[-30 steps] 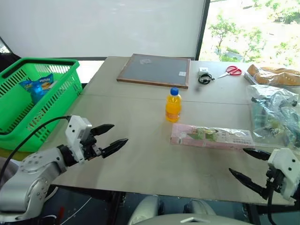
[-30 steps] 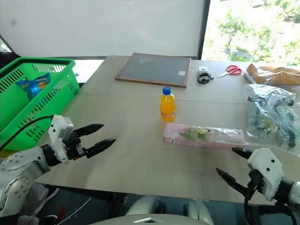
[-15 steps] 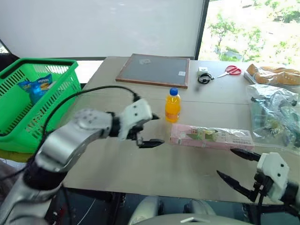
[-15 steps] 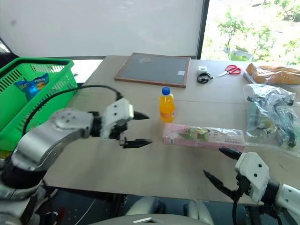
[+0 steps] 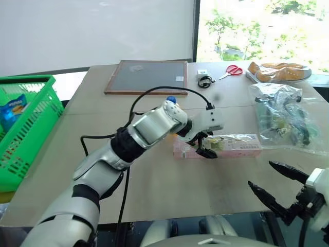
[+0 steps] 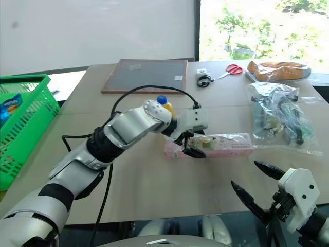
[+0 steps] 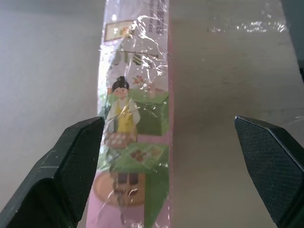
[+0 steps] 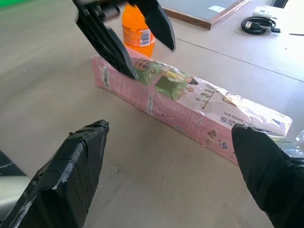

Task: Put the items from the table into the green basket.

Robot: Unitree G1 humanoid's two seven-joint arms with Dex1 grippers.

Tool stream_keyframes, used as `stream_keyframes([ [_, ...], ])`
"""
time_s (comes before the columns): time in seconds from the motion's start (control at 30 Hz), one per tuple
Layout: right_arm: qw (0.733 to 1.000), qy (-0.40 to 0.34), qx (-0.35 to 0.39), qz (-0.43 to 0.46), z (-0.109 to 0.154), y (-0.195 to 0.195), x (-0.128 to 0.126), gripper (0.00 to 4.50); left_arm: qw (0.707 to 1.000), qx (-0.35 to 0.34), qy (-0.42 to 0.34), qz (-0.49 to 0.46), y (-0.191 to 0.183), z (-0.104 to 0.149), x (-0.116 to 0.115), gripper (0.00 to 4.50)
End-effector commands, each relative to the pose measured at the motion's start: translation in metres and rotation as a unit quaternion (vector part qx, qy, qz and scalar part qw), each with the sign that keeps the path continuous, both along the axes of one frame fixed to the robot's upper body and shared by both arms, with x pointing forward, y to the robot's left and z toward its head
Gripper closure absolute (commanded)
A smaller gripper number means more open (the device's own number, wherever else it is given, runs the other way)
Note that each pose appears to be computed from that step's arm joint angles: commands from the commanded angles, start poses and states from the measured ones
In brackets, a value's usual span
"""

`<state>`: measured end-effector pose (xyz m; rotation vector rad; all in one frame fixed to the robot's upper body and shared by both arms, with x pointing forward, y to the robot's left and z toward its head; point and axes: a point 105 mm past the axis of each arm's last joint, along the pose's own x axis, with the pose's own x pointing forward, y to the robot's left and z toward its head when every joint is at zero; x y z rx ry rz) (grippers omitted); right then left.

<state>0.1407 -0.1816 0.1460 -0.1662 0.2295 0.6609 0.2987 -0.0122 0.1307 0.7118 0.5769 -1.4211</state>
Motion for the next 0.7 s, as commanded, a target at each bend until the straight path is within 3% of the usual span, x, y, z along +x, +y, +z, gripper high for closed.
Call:
stream_keyframes([
  [0.03,1.000,-0.026,0.007,0.007,0.014,0.008,0.000,0.06,0.999,0.035,-0.024,-0.022,-0.010,-0.013,0.006,0.00],
  [0.27,0.999,-0.032,0.000,0.008,0.015,0.013,0.005,0.06,0.991,0.100,-0.082,-0.027,-0.019,-0.047,0.028,0.00],
  [0.33,0.999,-0.038,0.001,0.009,0.017,0.014,0.007,0.06,0.987,0.093,-0.126,-0.020,-0.018,-0.039,0.041,0.00],
  [0.57,0.999,-0.043,-0.003,0.016,0.017,0.019,0.009,0.06,0.983,0.054,-0.174,-0.026,-0.019,-0.003,0.049,0.00],
  [0.7,0.999,-0.047,-0.004,0.019,0.018,0.020,0.013,0.06,0.981,0.074,-0.178,-0.028,-0.012,-0.015,0.053,0.00],
])
